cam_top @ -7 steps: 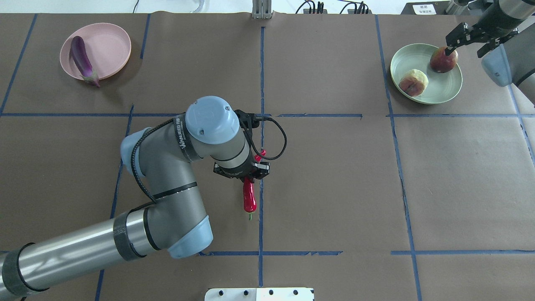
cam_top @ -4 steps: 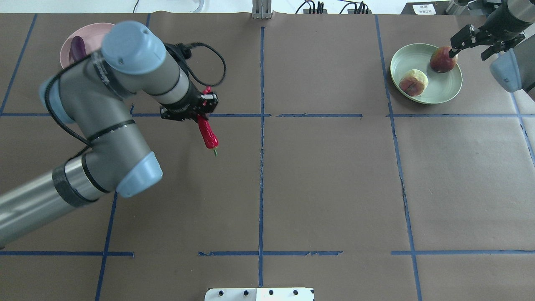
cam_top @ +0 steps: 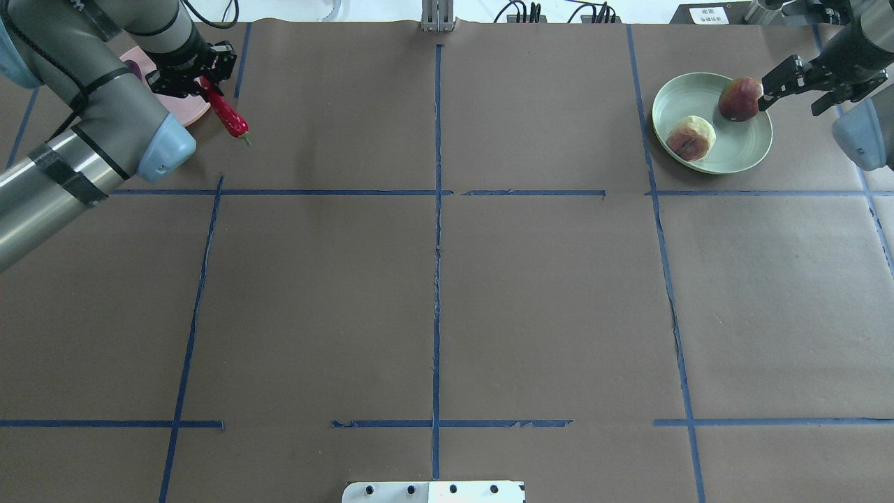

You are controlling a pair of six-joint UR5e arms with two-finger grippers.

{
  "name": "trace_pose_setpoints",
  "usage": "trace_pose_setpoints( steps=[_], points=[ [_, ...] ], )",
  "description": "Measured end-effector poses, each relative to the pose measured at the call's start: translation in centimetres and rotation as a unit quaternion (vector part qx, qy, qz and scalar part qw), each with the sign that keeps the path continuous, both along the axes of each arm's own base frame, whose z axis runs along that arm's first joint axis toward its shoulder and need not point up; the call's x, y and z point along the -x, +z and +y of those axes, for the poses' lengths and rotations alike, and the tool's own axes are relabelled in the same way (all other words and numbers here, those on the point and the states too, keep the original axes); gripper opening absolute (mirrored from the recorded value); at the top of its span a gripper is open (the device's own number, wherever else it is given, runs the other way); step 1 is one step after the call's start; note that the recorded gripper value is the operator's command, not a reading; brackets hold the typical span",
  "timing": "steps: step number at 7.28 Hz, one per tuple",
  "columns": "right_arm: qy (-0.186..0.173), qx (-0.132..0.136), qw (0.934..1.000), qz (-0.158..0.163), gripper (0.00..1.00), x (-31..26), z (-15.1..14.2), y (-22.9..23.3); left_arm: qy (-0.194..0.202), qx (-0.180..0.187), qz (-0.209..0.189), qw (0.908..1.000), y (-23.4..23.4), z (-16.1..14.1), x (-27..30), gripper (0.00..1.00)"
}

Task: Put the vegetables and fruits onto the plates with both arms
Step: 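Carry the chili pepper with the left gripper onto the pink plate and release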

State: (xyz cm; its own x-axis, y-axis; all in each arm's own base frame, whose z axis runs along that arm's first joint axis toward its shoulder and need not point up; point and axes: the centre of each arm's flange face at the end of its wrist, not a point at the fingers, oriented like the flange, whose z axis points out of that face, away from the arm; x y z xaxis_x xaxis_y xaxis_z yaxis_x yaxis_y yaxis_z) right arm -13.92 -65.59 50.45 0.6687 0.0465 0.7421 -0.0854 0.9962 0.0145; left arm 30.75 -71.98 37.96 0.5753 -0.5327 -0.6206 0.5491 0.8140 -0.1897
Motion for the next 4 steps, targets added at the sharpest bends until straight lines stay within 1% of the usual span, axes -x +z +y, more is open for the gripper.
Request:
trace_pose_setpoints(
  steps=[1, 2, 3, 4],
  points=[
    [0.0, 0.0, 1.0, 0.0, 1.0, 0.0, 0.1, 0.1, -0.013, -0.001, -0.003, 0.9999, 3.7, -2.8, 1.7, 0.16],
    [0.0, 0.0, 1.0, 0.0, 1.0, 0.0, 0.2, 0.1, -0.017, -0.008, -0.007, 0.9998, 6.6, -4.5, 3.0, 0.83],
    [0.0, 0.0, 1.0, 0.0, 1.0, 0.0, 0.2, 0.1, -0.014, -0.016, -0.013, 0.9997, 8.3, -5.4, 4.0, 1.0],
    [0.0, 0.001, 1.0, -0.001, 1.0, 0.0, 0.2, 0.0, -0.009, -0.022, -0.017, 0.9996, 9.1, -5.8, 4.5, 1.0]
  ],
)
